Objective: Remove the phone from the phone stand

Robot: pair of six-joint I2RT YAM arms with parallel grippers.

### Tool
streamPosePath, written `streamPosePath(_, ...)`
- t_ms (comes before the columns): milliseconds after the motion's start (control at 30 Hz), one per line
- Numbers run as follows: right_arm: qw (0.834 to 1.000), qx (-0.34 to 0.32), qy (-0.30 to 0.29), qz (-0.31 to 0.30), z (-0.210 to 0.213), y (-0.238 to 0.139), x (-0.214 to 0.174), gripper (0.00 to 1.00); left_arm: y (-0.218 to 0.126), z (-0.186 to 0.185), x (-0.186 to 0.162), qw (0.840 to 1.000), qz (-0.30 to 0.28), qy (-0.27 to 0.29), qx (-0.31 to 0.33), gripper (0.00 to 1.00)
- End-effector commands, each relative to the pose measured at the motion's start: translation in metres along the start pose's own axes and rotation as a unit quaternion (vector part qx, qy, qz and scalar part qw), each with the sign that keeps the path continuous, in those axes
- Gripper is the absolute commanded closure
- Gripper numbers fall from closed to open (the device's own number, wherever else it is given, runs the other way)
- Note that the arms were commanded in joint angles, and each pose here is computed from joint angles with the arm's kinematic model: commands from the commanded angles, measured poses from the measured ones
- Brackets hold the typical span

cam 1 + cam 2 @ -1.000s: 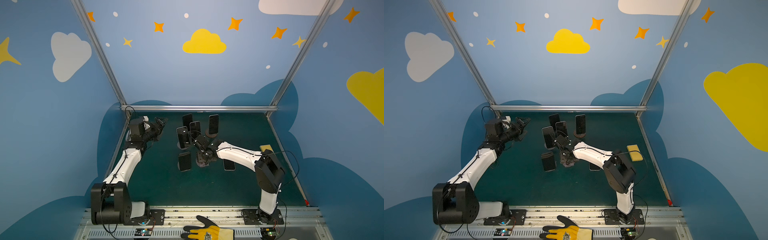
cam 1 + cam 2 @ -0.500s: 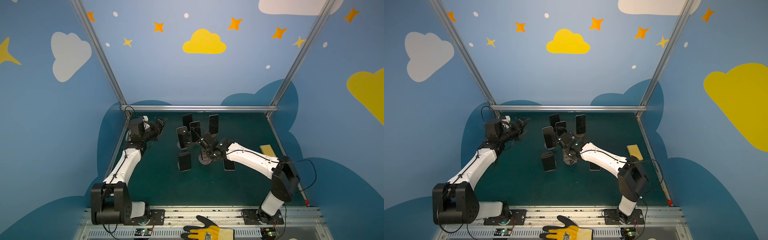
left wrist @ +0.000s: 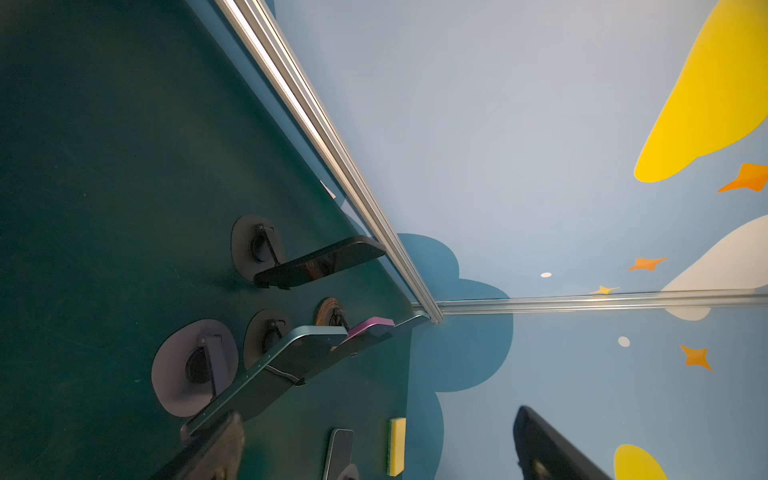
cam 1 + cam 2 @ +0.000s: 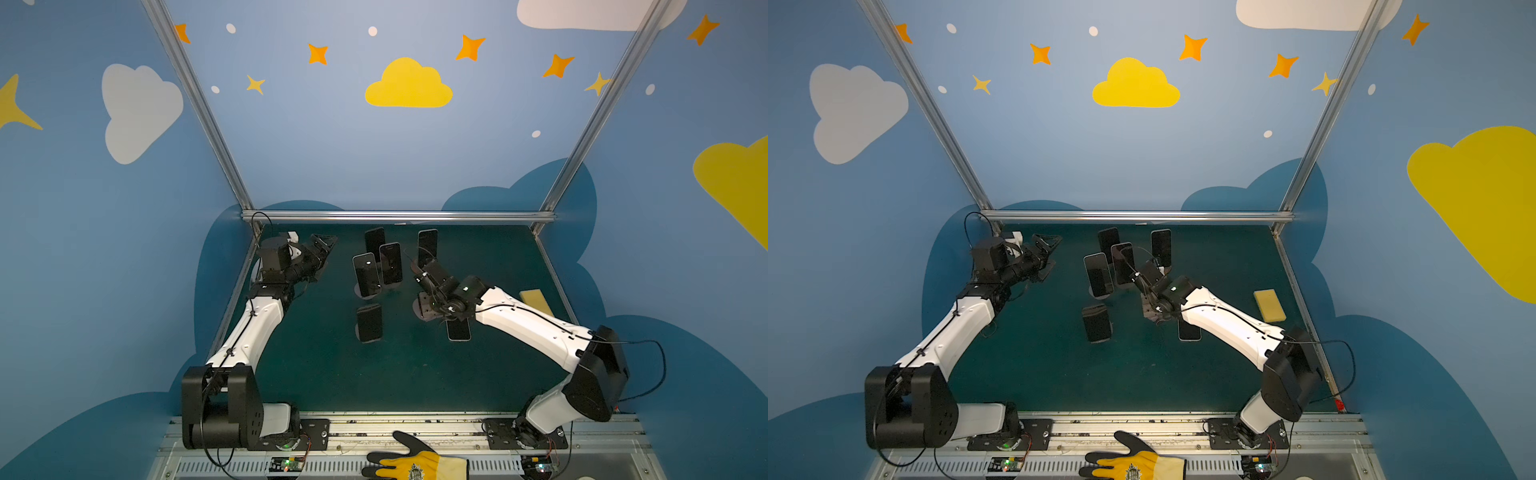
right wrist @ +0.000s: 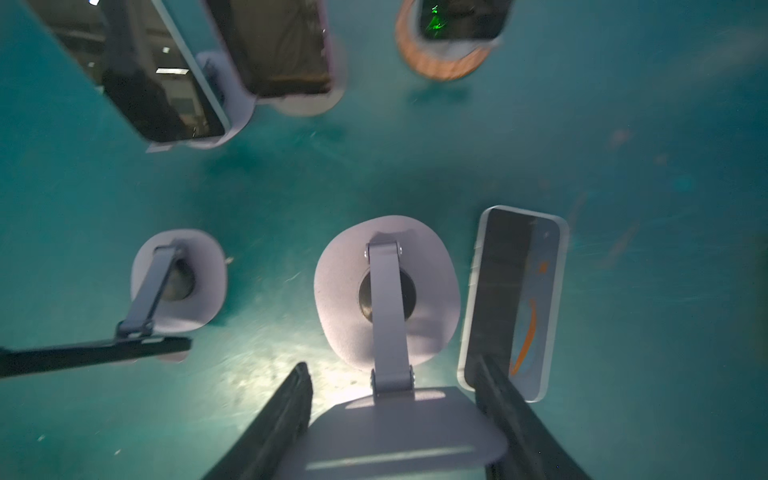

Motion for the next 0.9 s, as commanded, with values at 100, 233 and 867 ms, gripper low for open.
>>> streamPosePath(100, 0.998, -0.039, 0.009, -0.041, -0.047, -0.011, 0.024, 0.43, -0.005, -0.013, 0.002, 0.999, -0.007, 0.028, -0.019, 0.0)
streamPosePath(233, 0.996, -0.047, 0.043, -0.066, -0.068, 0.0, 0.04, 0.43, -0.005, -0.014, 0.002, 0.999, -0.006, 0.028, -0.02, 0.0)
streamPosePath(867, 0.993, -0.075, 0.077, -0.049, -0.138, 0.108, 0.139, 0.43, 0.005, -0.004, -0.001, 1.0, 0.006, 0.021, -0.008, 0.0)
Point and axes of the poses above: each gripper's point midway between its finger pads, its own y axis out along the fingers, its own z axis along the line the jaws close on, x = y × z, the point moved 8 cm from there along -y, back along the fingers, and after that the axes turned 11 degrees about y, right-handed, at the moved point
